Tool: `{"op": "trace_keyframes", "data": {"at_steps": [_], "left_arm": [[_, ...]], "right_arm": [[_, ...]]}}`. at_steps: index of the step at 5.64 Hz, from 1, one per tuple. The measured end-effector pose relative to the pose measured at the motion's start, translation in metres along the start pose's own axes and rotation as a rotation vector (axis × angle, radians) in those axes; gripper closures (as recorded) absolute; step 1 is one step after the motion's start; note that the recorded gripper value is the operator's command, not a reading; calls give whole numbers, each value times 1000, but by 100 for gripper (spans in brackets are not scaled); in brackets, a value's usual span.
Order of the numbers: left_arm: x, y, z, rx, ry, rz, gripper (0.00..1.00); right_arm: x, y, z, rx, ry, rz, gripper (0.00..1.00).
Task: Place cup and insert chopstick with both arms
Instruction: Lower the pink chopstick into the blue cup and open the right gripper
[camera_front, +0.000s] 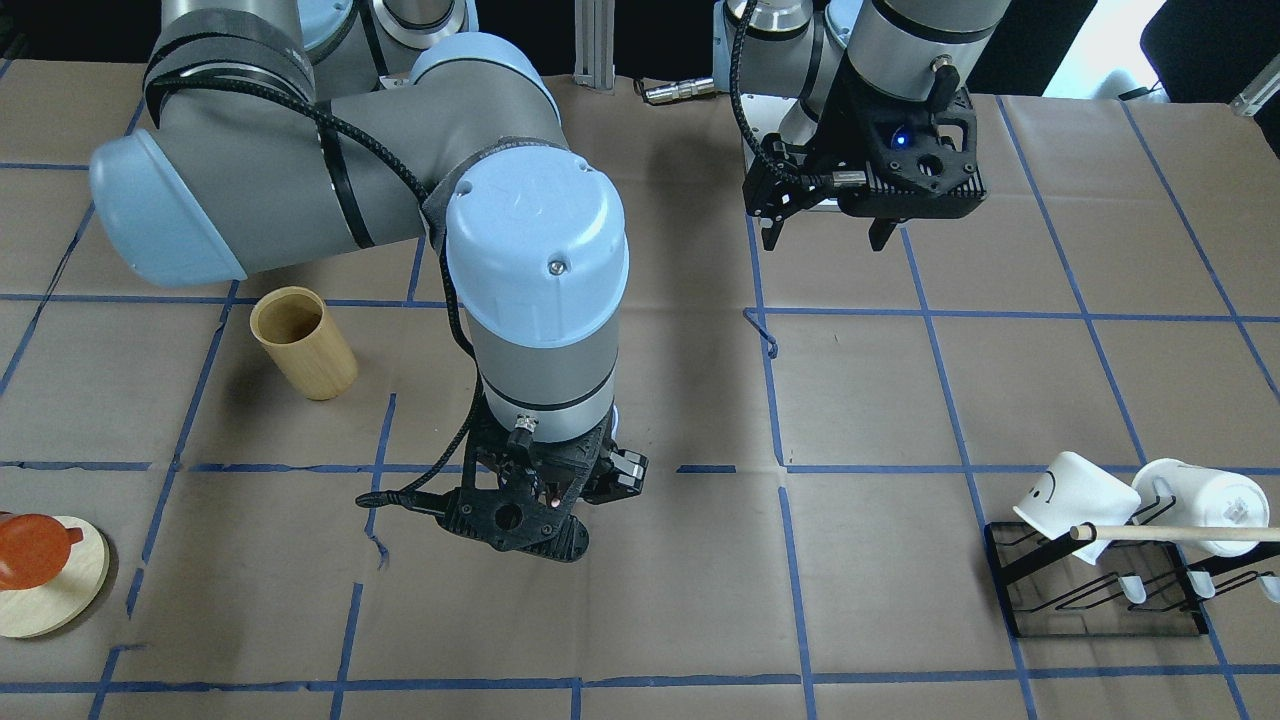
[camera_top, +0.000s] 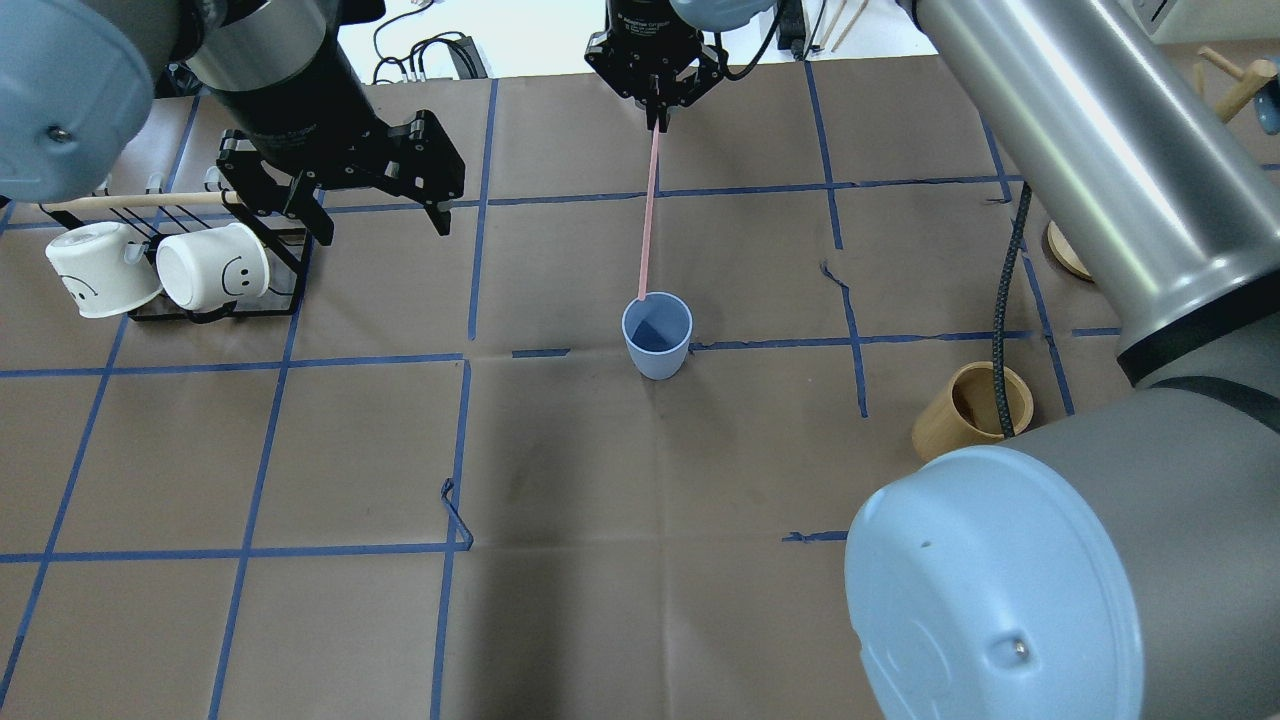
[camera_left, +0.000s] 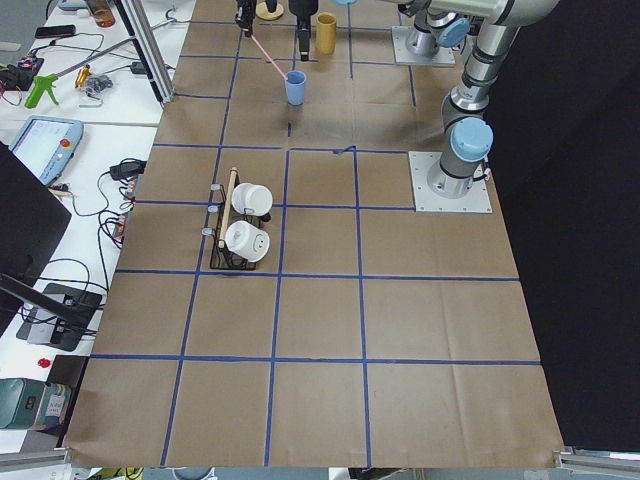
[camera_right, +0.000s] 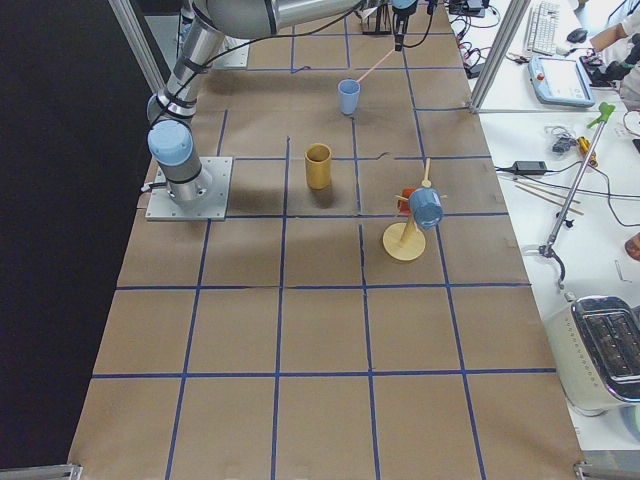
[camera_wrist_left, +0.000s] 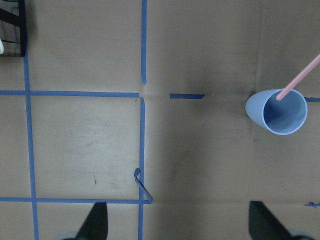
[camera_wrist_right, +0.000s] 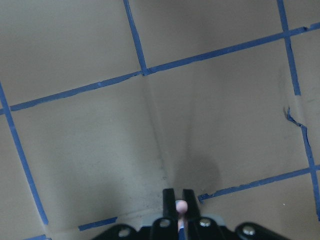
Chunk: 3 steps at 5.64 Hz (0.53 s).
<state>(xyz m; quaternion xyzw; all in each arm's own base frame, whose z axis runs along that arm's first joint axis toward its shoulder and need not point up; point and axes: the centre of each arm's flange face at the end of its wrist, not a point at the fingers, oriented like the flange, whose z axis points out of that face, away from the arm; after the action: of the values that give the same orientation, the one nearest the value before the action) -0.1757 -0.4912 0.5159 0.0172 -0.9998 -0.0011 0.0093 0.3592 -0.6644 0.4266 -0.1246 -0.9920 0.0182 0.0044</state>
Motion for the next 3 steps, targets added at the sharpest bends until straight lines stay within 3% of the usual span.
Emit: {"op": "trace_keyframes", "data": {"at_steps": [3], "left_arm": [[-1, 7, -1, 1, -4, 3, 1]], "right_arm": [[4, 8, 21, -47, 27, -7, 92]]}}
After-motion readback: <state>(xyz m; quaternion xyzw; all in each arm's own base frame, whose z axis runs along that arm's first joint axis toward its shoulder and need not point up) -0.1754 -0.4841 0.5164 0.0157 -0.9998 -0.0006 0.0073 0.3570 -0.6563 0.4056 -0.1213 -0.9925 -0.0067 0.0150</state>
